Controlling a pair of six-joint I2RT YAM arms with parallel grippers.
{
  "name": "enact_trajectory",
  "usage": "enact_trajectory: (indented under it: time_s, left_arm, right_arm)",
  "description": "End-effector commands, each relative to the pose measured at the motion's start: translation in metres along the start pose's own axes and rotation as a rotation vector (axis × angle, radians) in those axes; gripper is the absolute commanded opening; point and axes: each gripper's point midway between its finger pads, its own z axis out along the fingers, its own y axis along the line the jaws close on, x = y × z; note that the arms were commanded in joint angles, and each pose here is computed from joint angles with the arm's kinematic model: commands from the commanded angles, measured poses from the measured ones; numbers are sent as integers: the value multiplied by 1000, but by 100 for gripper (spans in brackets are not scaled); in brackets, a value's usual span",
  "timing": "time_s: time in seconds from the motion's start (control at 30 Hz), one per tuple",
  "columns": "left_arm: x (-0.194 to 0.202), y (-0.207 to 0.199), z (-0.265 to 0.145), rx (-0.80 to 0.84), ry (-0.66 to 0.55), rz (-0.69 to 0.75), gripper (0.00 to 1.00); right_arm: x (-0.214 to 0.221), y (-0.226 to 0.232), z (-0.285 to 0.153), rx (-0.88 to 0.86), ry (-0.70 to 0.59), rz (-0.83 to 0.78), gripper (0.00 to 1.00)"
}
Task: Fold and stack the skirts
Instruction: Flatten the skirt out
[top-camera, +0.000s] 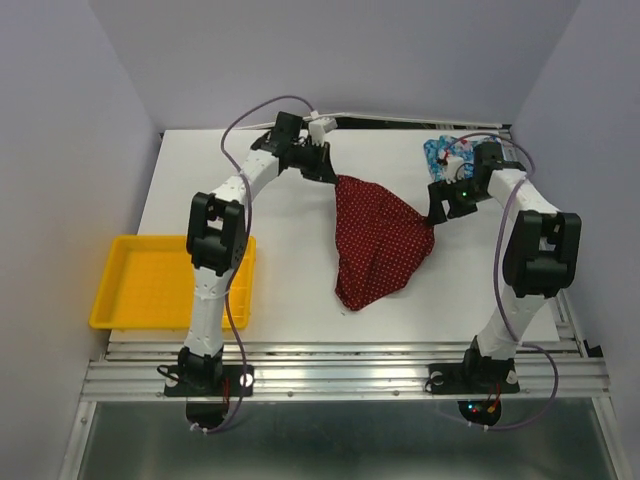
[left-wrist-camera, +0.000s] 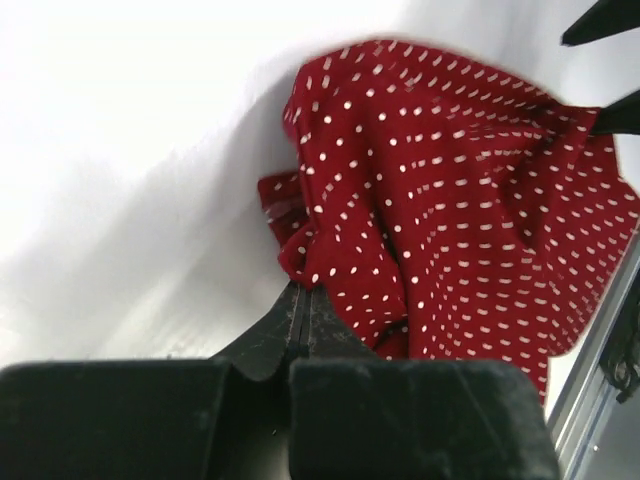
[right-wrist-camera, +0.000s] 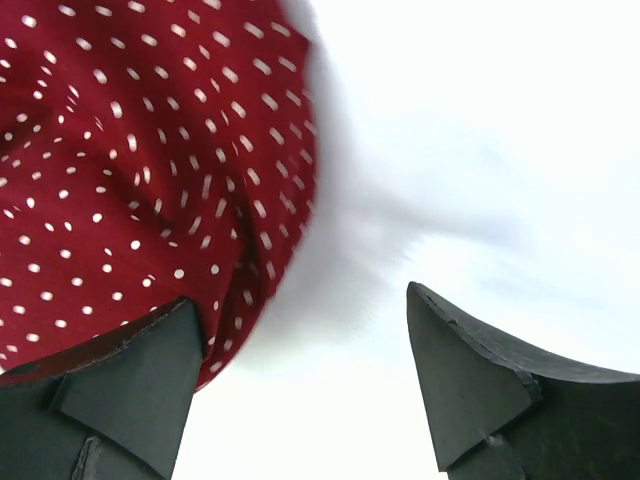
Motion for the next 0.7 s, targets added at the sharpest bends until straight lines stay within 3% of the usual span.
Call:
enact_trajectory:
  time_s: [0.0, 0.2, 0.27, 0.3, 0.33, 0.37, 0.43, 0.47, 0.5, 0.53, 0.57, 0.63, 0.67]
  left_arm:
    - [-115, -67, -72, 11, -241, 301, 0]
    - [-88, -83, -84, 38, -178, 341, 0]
    - [-96, -101, -99, 35, -227, 450, 0]
    - [-101, -130, -112, 34, -255, 539, 0]
    - [-91, -144, -115, 25, -218, 590, 0]
    - [-86, -157, -117, 18, -194, 753, 0]
    - [-43, -203, -111, 56, -81, 923, 0]
    - [-24, -210, -105, 47, -36, 989, 0]
    - [20, -209, -101, 69, 51, 1059, 0]
    - [53, -237, -85, 124, 84, 1149, 0]
    - [101, -223, -80, 105, 187, 1205, 0]
    - [141, -235, -62, 112, 216, 1294, 0]
    - [183, -241, -49, 145, 280, 1335, 0]
  right_arm:
    - [-39, -12, -46, 19, -150, 26, 83]
    - [-33, 5, -56, -21, -150, 24, 84]
    - [-30, 3, -61, -7, -157, 2, 84]
    - [-25, 4, -60, -5, -147, -2, 85]
    - [-18, 3, -58, -4, -125, -14, 86]
    - [-9, 0, -58, 2, -87, -83, 87]
    - [20, -4, -49, 6, 25, -82, 88]
    - [34, -13, -48, 47, 75, -117, 88]
    - [47, -24, -51, 71, 87, -94, 88]
    - [59, -26, -52, 85, 87, -92, 88]
    - [62, -29, -55, 93, 78, -78, 88]
    - [64, -35, -65, 100, 47, -27, 88]
    - [54, -29, -67, 74, 11, -18, 88]
